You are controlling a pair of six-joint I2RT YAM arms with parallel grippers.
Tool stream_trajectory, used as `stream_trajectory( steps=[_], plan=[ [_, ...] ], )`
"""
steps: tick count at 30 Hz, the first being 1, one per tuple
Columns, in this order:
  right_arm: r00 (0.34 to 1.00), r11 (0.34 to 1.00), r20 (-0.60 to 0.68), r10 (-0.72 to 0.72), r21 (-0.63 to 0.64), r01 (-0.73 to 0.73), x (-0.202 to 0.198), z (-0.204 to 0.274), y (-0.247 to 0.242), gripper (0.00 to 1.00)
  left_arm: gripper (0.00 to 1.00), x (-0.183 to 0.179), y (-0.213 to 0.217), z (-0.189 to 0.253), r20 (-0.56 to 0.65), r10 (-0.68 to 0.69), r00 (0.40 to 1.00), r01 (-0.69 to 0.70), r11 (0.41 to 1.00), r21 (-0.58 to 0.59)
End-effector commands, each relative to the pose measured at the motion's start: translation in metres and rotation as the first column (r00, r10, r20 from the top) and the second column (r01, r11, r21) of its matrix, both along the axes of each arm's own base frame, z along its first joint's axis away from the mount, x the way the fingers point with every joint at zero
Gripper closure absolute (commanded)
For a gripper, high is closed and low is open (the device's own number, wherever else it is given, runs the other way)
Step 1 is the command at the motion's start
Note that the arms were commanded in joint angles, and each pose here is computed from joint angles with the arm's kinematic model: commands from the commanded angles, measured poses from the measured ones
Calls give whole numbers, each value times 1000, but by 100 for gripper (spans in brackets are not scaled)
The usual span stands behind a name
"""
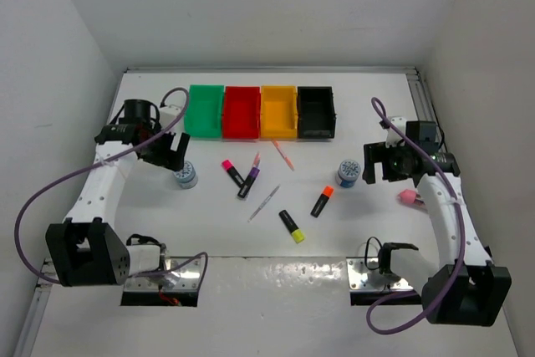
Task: Sort the stationery into containers
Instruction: Pick up the storage box at the center of the board.
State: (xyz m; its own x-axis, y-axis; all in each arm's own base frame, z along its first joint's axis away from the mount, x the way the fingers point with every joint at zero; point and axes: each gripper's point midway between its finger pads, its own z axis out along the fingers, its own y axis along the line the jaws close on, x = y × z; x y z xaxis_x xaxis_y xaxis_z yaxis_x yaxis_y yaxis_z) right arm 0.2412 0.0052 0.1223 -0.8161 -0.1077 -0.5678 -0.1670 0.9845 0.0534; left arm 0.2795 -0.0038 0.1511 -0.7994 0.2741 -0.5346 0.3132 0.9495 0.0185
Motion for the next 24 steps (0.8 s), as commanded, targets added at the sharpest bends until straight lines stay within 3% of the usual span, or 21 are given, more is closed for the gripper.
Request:
stream_trajectory(
  steps=[1, 14, 24],
  plan=[
    [1000, 1000, 1, 3, -5, -3, 2, -3, 0, 3, 8, 10, 0, -11, -12, -44, 999, 44, 999, 17],
    [999, 1000, -46, 7, -16, -8, 3, -16, -2, 2, 6, 26, -22, -48, -88, -147, 985, 148, 989, 14],
    [998, 1000, -55, 2, -22, -3, 4, -17, -4, 2, 7, 35, -23, -75, -133, -144, 981, 153, 986, 60]
  ],
)
